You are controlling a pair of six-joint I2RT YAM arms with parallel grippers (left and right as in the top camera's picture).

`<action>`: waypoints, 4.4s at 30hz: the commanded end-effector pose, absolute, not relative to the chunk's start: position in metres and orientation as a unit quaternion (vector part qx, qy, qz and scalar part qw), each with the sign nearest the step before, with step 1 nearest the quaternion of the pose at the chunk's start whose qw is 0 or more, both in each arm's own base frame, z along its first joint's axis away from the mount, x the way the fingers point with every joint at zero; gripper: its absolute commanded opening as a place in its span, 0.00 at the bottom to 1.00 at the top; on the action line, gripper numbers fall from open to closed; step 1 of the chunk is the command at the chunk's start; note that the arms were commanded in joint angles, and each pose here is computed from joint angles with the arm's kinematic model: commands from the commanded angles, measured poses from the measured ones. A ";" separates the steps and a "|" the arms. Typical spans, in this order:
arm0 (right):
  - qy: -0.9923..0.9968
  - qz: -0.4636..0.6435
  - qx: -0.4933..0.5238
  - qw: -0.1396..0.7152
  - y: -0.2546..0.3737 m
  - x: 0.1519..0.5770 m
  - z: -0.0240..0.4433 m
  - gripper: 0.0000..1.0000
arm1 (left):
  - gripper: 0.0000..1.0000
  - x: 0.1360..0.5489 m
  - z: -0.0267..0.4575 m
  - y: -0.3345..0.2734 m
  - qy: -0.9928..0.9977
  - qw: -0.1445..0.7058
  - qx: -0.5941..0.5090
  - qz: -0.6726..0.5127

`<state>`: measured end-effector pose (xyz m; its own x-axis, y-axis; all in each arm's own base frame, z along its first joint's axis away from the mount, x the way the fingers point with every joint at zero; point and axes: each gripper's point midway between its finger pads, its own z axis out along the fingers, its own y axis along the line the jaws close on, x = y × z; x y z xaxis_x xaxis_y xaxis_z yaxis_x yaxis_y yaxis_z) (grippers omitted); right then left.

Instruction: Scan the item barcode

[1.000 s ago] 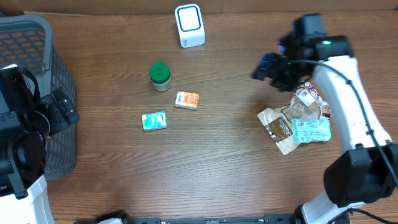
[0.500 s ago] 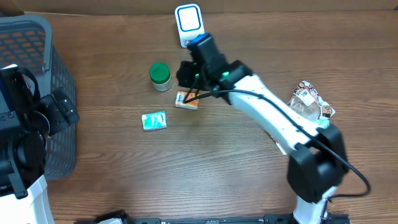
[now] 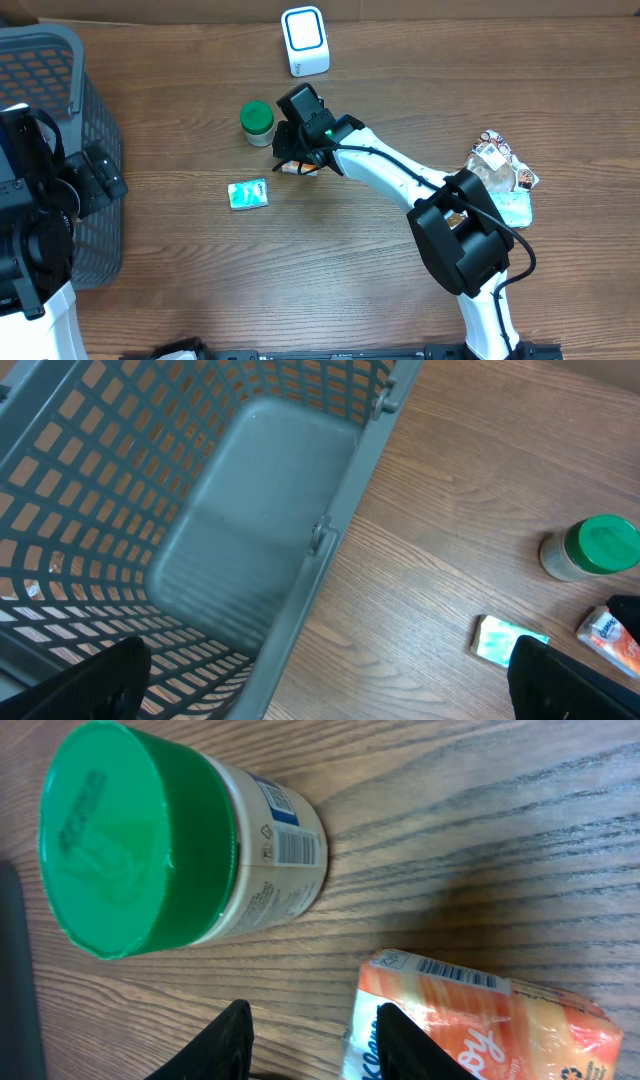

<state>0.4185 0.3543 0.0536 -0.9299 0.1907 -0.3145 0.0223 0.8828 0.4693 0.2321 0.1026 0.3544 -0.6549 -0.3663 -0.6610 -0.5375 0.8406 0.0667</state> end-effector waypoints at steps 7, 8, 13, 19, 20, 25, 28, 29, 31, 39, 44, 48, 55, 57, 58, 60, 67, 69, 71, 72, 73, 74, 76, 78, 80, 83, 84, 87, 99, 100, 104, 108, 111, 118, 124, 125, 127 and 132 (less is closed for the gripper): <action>0.960 0.221 0.065 0.159 0.347 0.409 0.048 0.41 | 1.00 0.229 0.364 0.105 0.891 0.346 -0.265 0.131; 0.960 0.221 0.065 0.159 0.347 0.409 0.048 0.41 | 1.00 0.229 0.364 0.105 0.891 0.346 -0.265 0.131; 0.965 0.208 0.064 0.145 0.342 0.403 0.043 0.40 | 1.00 0.229 0.364 0.105 0.891 0.346 -0.265 0.131; 0.977 0.174 0.036 0.114 0.329 0.386 0.032 0.40 | 1.00 0.229 0.363 0.105 0.891 0.346 -0.265 0.131; 0.979 0.169 0.028 0.111 0.327 0.383 0.031 0.40 | 1.00 0.229 0.364 0.105 0.891 0.346 -0.265 0.131; 0.985 0.140 -0.024 0.096 0.310 0.377 0.025 0.41 | 1.00 0.229 0.363 0.105 0.891 0.346 -0.265 0.131; 0.985 0.128 -0.061 0.095 0.297 0.381 0.024 0.42 | 0.99 0.229 0.363 0.105 0.891 0.345 -0.265 0.131; 0.985 0.124 -0.078 0.095 0.292 0.382 0.023 0.46 | 1.00 0.229 0.364 0.105 0.891 0.346 -0.265 0.131; 0.980 0.135 -0.113 0.089 0.289 0.384 0.025 0.52 | 1.00 0.229 0.363 0.105 0.891 0.345 -0.265 0.131; 0.953 0.120 -0.266 0.079 0.261 0.390 0.047 0.59 | 1.00 0.229 0.364 0.105 0.891 0.346 -0.265 0.131; 0.942 0.057 -0.321 0.082 0.244 0.393 0.046 0.59 | 1.00 0.229 0.363 0.105 0.891 0.346 -0.265 0.131; 0.947 0.041 -0.306 0.087 0.242 0.396 0.046 0.57 | 1.00 0.229 0.363 0.105 0.891 0.346 -0.265 0.131; 0.983 -0.076 0.106 0.132 0.165 0.422 0.050 0.28 | 1.00 0.229 0.363 0.105 0.891 0.345 -0.265 0.131; 0.983 -0.046 0.140 0.105 0.166 0.417 0.046 0.15 | 1.00 0.229 0.363 0.105 0.891 0.345 -0.265 0.131; 0.985 -0.028 0.145 0.091 0.169 0.415 0.044 0.10 | 1.00 0.229 0.364 0.105 0.891 0.346 -0.265 0.131; 0.987 0.006 0.146 0.062 0.178 0.407 0.040 0.05 | 1.00 0.229 0.364 0.105 0.891 0.346 -0.265 0.131; 0.988 0.056 0.142 -0.018 0.205 0.368 0.021 0.04 | 0.99 0.229 0.363 0.105 0.891 0.345 -0.265 0.131; 0.988 0.060 0.136 -0.032 0.210 0.359 0.016 0.04 | 1.00 0.229 0.364 0.105 0.891 0.346 -0.265 0.131; 0.989 0.058 0.132 -0.034 0.213 0.355 0.013 0.04 | 1.00 0.229 0.363 0.105 0.891 0.346 -0.265 0.131; 0.989 0.059 0.130 -0.029 0.215 0.356 0.012 0.04 | 1.00 0.229 0.364 0.105 0.891 0.346 -0.265 0.131; 0.990 0.061 0.128 -0.022 0.217 0.359 0.012 0.04 | 1.00 0.229 0.364 0.105 0.891 0.346 -0.265 0.131; 0.990 0.063 0.128 -0.013 0.218 0.363 0.012 0.04 | 1.00 0.229 0.364 0.105 0.891 0.346 -0.265 0.131; 0.990 0.063 0.129 0.012 0.218 0.374 0.012 0.04 | 1.00 0.229 0.364 0.105 0.891 0.346 -0.265 0.131; 0.989 0.064 0.129 0.038 0.219 0.386 0.013 0.04 | 0.99 0.229 0.364 0.105 0.891 0.346 -0.265 0.131; 0.987 0.070 0.128 0.064 0.221 0.398 0.015 0.04 | 1.00 0.229 0.364 0.105 0.891 0.346 -0.265 0.131; 0.987 0.095 0.082 0.104 0.234 0.417 0.020 0.04 | 1.00 0.229 0.363 0.105 0.891 0.345 -0.265 0.131; 0.986 0.107 0.052 0.115 0.241 0.421 0.023 0.05 | 1.00 0.229 0.364 0.105 0.891 0.346 -0.265 0.131; 0.982 0.130 -0.016 0.134 0.255 0.426 0.027 0.13 | 1.00 0.229 0.363 0.105 0.891 0.346 -0.265 0.131; 0.965 0.257 0.041 0.030 0.258 0.410 0.040 0.66 | 1.00 0.229 0.364 0.105 0.891 0.346 -0.265 0.131; 0.962 0.271 0.040 0.022 0.261 0.407 0.042 0.63 | 1.00 0.229 0.363 0.105 0.891 0.345 -0.265 0.131; 0.960 0.278 0.039 0.016 0.271 0.403 0.044 0.56 | 1.00 0.229 0.364 0.105 0.891 0.346 -0.265 0.131; 0.963 0.259 0.068 0.014 0.276 0.399 0.040 0.56 | 1.00 0.229 0.364 0.105 0.891 0.346 -0.265 0.131; 0.968 0.235 0.083 0.021 0.278 0.397 0.035 0.55 | 1.00 0.229 0.364 0.105 0.891 0.346 -0.265 0.131; 0.972 0.214 0.087 0.048 0.290 0.398 0.033 0.41 | 1.00 0.229 0.363 0.105 0.891 0.346 -0.265 0.131; 0.975 0.192 0.097 0.056 0.297 0.394 0.023 0.33 | 1.00 0.229 0.364 0.105 0.891 0.346 -0.265 0.131; 0.976 0.190 0.096 0.054 0.298 0.393 0.020 0.33 | 1.00 0.229 0.364 0.105 0.891 0.346 -0.265 0.131; 0.976 0.188 0.096 0.049 0.300 0.392 0.012 0.32 | 1.00 0.229 0.364 0.105 0.891 0.346 -0.265 0.131; 0.978 0.181 0.097 0.041 0.300 0.391 -0.005 0.27 | 1.00 0.229 0.363 0.105 0.891 0.346 -0.265 0.131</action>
